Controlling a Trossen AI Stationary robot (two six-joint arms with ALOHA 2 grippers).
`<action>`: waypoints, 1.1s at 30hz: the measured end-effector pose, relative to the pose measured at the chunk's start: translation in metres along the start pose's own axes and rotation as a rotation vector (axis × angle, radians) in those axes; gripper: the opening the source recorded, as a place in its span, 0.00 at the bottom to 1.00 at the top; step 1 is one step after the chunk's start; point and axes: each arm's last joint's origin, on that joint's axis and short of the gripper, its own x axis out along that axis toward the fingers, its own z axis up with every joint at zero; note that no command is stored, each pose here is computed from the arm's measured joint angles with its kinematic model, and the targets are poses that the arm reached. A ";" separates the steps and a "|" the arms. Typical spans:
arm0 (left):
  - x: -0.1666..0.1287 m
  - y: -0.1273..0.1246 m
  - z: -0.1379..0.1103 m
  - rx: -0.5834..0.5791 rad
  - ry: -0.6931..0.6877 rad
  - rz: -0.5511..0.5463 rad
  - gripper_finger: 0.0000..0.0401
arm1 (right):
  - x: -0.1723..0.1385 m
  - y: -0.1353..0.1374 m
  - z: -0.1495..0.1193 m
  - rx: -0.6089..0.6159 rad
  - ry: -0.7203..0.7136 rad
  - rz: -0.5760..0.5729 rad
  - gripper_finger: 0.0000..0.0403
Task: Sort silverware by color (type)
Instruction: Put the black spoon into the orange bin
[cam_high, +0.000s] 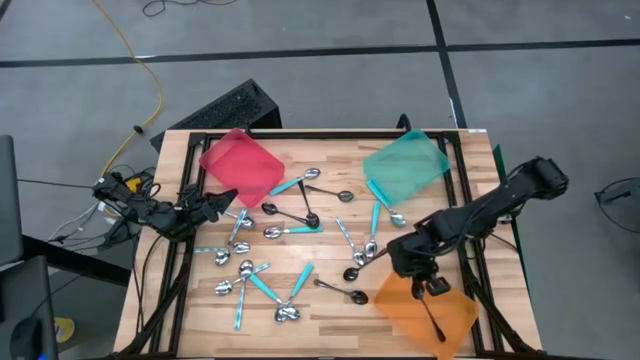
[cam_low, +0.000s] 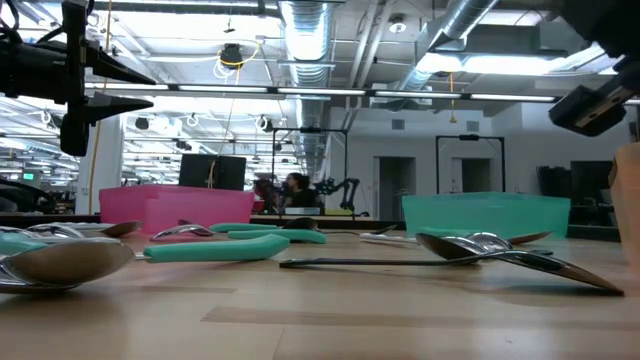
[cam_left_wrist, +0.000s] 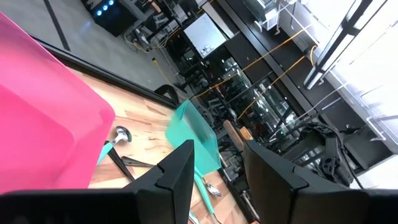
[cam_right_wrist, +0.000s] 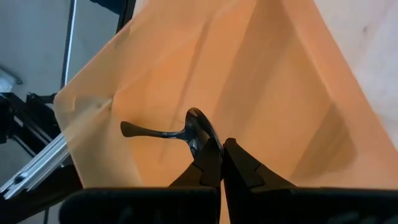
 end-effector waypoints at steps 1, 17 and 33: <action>0.000 0.000 0.000 0.000 0.000 0.000 0.31 | 0.002 -0.001 0.001 -0.004 0.007 -0.002 0.06; 0.000 0.000 0.000 -0.003 0.000 0.000 0.31 | 0.019 -0.011 0.006 -0.067 0.067 -0.039 0.06; 0.000 0.000 0.000 0.008 -0.007 0.006 0.31 | 0.019 -0.014 0.006 -0.106 0.063 -0.140 0.07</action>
